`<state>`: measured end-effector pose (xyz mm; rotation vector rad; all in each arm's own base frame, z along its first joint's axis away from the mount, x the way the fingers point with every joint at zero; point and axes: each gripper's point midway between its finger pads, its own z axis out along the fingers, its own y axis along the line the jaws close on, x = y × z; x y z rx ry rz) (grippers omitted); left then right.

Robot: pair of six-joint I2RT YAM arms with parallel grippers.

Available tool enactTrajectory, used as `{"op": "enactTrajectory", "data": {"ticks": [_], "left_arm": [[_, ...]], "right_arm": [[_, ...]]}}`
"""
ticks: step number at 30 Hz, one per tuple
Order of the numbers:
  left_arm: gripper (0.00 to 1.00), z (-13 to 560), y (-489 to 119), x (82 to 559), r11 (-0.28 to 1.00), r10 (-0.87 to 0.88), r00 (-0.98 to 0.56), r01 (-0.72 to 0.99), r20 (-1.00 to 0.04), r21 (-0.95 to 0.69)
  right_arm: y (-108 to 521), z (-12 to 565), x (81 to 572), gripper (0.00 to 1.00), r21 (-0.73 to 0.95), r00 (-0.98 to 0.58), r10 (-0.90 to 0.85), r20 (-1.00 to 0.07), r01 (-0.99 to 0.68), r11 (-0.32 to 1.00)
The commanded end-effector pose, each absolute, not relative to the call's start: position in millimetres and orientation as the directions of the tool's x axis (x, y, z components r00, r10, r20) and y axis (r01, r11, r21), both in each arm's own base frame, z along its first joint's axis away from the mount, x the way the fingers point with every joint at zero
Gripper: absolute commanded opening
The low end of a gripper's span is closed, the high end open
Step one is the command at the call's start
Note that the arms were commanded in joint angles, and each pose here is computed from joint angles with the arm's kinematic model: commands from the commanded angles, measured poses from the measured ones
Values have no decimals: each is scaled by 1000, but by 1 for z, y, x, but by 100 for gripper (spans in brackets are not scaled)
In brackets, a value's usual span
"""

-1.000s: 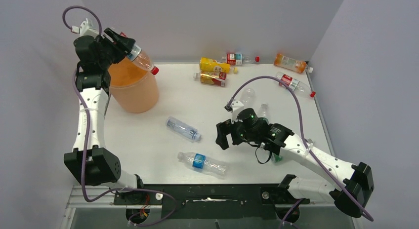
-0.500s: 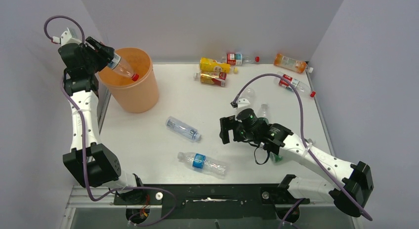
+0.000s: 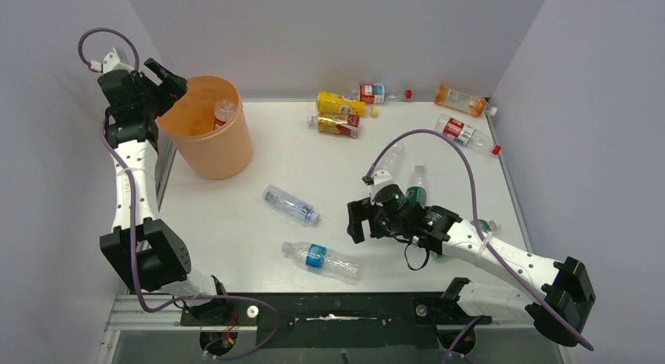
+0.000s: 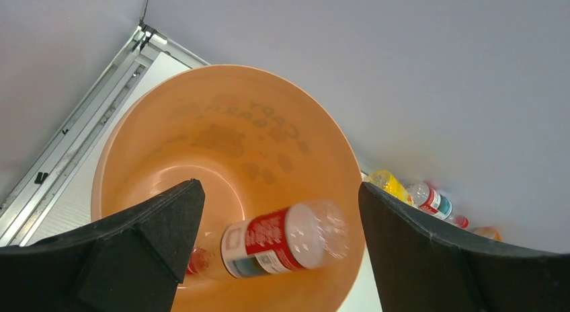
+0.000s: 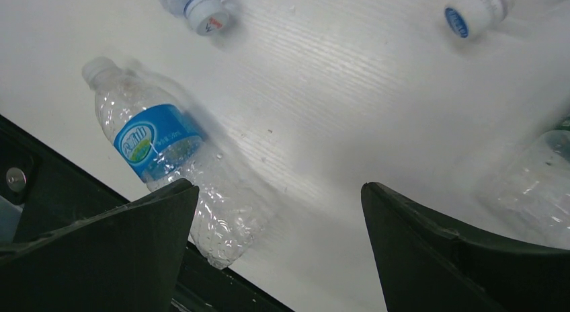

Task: Put the plastic bottles in the bin
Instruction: Place the plastic bottle in the trash bin, then pick up the plastic bottle at the center of the board.

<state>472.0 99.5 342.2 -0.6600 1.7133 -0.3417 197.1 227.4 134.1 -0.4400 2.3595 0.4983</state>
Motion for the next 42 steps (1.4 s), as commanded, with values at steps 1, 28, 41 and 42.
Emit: {"op": "enactTrajectory", "data": {"ticks": [1,28,41,42], "left_arm": [[86,385,88,461,820,-565,-90,-172,-820,-546],[86,238,-140,294,752,-514,-584,46,-628,-658],[86,243,-150,275,707,-528,-593,89,-608,-701],[86,242,-152,276,695,-533,-600,92,-597,-713]], "right_arm": [[249,138,180,98,290,-674,-205,-709,-544,787],[294,49,96,98,151,-562,-606,-563,-791,594],[301,38,87,60,150,-564,-621,-544,-794,589],[302,39,87,56,150,-565,-619,-546,-793,590]]}}
